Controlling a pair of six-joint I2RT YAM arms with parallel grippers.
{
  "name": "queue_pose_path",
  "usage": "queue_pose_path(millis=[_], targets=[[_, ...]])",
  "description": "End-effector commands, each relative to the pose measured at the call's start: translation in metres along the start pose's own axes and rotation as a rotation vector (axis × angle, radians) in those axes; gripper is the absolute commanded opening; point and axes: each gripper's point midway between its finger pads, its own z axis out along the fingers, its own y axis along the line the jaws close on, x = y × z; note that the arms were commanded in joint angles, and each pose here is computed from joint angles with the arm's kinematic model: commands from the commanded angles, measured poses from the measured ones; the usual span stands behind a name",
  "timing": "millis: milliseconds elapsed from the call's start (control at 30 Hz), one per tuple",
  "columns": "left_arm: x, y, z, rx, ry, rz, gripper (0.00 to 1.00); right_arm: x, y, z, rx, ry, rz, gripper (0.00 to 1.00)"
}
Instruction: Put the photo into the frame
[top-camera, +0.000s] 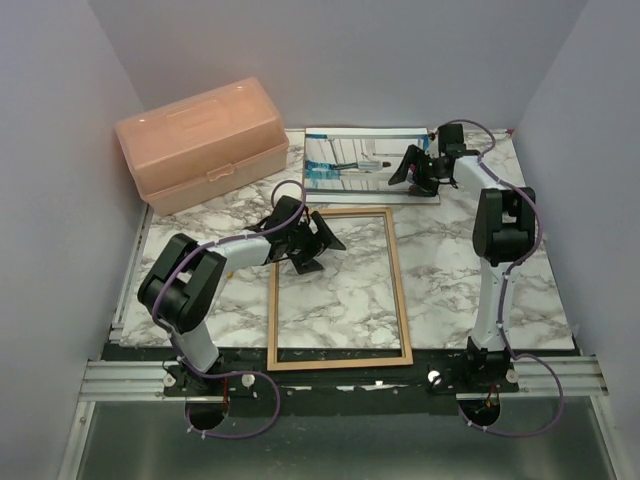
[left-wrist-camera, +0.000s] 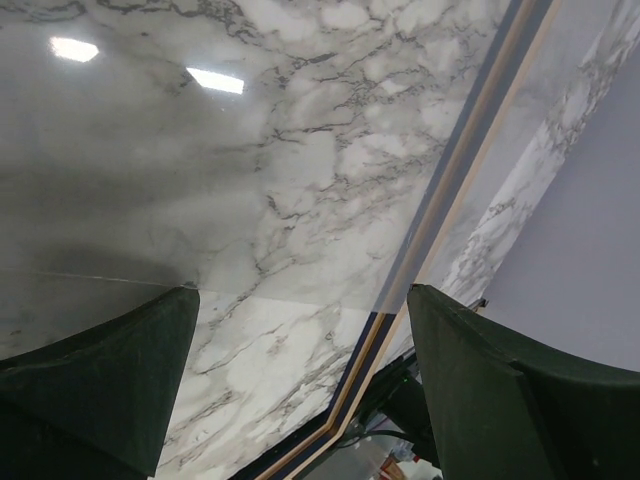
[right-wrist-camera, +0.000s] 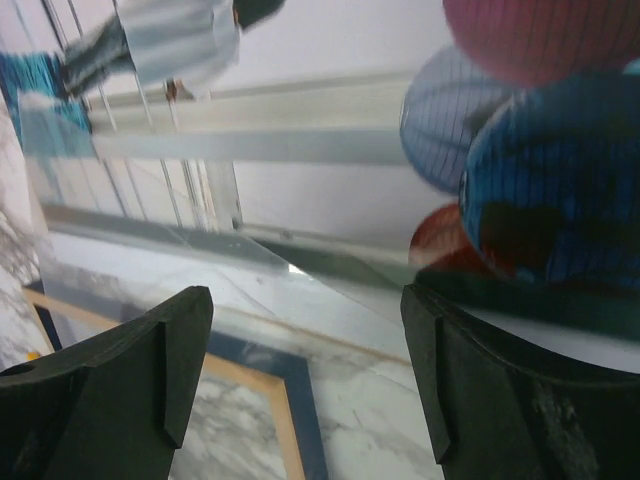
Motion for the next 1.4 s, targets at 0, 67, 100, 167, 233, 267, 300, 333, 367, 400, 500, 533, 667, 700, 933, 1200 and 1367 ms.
queue_pose_path(millis=[0, 67, 100, 167, 233, 267, 300, 333, 367, 400, 500, 533, 667, 700, 933, 1200, 1367], targets=[[-0.007, -0.014, -0.001, 0.035, -0.016, 0.029, 0.88, 0.079, -0.004, -0.005, -0.028, 0.209, 0.052, 0.84], [-0.008, -0.015, -0.002, 0.038, -0.017, 0.035, 0.88, 0.092, -0.004, -0.015, -0.029, 0.234, 0.059, 0.84], [-0.008, -0.015, -0.002, 0.04, -0.017, 0.038, 0.88, 0.096, -0.005, -0.021, -0.022, 0.238, 0.061, 0.84], [-0.008, -0.017, -0.005, 0.051, -0.02, 0.048, 0.88, 0.105, -0.003, -0.035, -0.02, 0.239, 0.062, 0.84], [-0.008, -0.021, -0.008, 0.066, -0.025, 0.064, 0.88, 0.117, -0.002, -0.048, -0.015, 0.254, 0.068, 0.84], [-0.008, -0.022, -0.01, 0.069, -0.028, 0.073, 0.88, 0.12, 0.001, -0.054, -0.018, 0.253, 0.068, 0.84], [-0.008, -0.025, -0.013, 0.075, -0.032, 0.087, 0.88, 0.128, 0.002, -0.06, -0.026, 0.267, 0.075, 0.84], [-0.008, -0.028, -0.017, 0.081, -0.033, 0.102, 0.88, 0.133, 0.004, -0.066, -0.033, 0.268, 0.079, 0.84], [-0.008, -0.031, -0.02, 0.089, -0.037, 0.123, 0.88, 0.14, 0.004, -0.072, -0.036, 0.272, 0.086, 0.83], [-0.008, -0.035, -0.024, 0.096, -0.039, 0.139, 0.88, 0.145, 0.004, -0.077, -0.037, 0.273, 0.089, 0.83], [-0.005, -0.039, -0.038, 0.087, -0.037, 0.172, 0.88, 0.159, 0.009, -0.093, -0.055, 0.266, 0.101, 0.83], [-0.005, -0.041, -0.043, 0.089, -0.043, 0.183, 0.88, 0.163, 0.012, -0.099, -0.071, 0.262, 0.103, 0.83], [-0.002, -0.047, -0.066, 0.088, -0.063, 0.217, 0.88, 0.175, 0.02, -0.116, -0.108, 0.251, 0.116, 0.83], [-0.001, -0.047, -0.073, 0.081, -0.07, 0.227, 0.89, 0.177, 0.023, -0.12, -0.123, 0.249, 0.12, 0.83], [0.002, -0.025, -0.111, -0.027, -0.135, 0.27, 0.91, 0.214, 0.043, -0.143, -0.207, 0.287, 0.127, 0.82], [-0.013, 0.036, -0.146, -0.269, -0.222, 0.292, 0.92, 0.27, 0.072, -0.152, -0.261, 0.327, 0.118, 0.82], [-0.02, 0.086, -0.166, -0.467, -0.257, 0.298, 0.94, 0.287, 0.085, -0.152, -0.286, 0.343, 0.112, 0.82]])
